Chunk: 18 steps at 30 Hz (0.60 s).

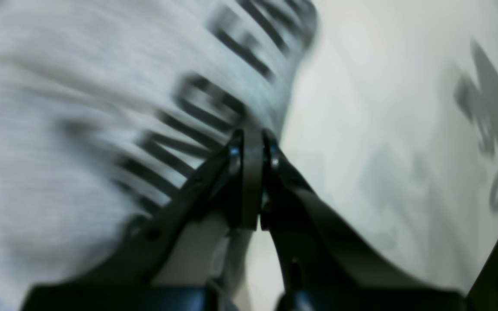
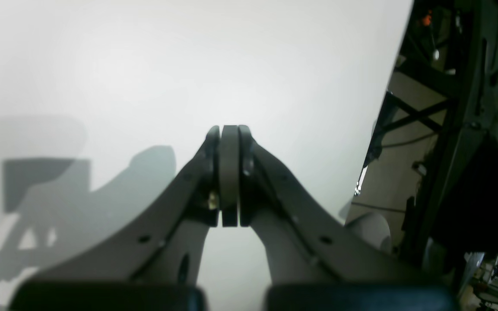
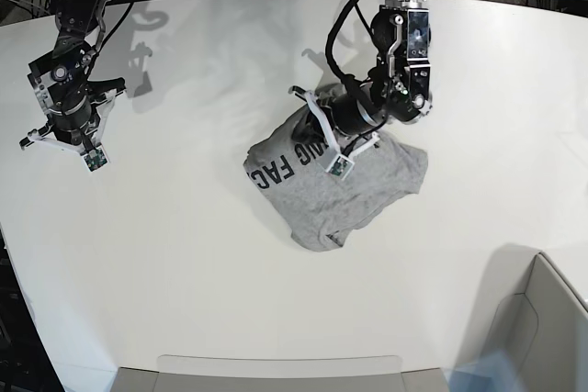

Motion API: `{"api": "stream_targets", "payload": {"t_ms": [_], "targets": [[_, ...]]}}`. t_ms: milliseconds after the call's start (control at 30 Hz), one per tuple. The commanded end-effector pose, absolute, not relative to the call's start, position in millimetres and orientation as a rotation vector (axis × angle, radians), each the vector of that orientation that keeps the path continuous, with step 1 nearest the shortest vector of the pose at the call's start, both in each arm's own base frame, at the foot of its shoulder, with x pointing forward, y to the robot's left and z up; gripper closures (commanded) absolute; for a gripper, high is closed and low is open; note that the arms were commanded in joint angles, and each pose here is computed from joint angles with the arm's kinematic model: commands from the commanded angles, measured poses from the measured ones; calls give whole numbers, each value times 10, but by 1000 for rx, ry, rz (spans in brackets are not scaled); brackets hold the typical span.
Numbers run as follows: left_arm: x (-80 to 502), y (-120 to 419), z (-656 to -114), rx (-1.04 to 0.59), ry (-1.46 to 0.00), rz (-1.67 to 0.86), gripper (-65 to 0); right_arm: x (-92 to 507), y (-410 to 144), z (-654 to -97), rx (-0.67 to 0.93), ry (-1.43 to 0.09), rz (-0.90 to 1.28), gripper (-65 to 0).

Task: Fold the T-shirt properly
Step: 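Grasp the folded bundle with the left gripper and flip it over, then press and tuck the bundle edge with the left gripper, then release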

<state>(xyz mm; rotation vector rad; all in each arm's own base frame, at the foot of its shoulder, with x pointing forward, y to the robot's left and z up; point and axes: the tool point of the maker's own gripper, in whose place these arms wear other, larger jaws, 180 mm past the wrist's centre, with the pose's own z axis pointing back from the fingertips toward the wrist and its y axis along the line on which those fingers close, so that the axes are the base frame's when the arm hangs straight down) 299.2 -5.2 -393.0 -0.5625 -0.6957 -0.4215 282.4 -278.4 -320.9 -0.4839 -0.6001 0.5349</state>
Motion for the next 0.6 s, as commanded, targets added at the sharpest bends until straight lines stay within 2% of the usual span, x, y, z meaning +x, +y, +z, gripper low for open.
{"api": "stream_targets", "payload": {"t_ms": [0,167,433,567], "targets": [[2994,-25,-3973,-559,-683,-431,0,2853,-2791,-3119,-499,-623,555,0],[2829,370,-4367,-487,-562,-437,0,2813,-2791,-3155,-495,-612,556,0],[2874,1274,-4421,-299,-528,-457,0,2787,-2707,-3207,-472,-611,550,0],[2952,1643,-4320,-233,-555,-411,0,2772,-2667,-3237,-463,-606,561,0]]}}
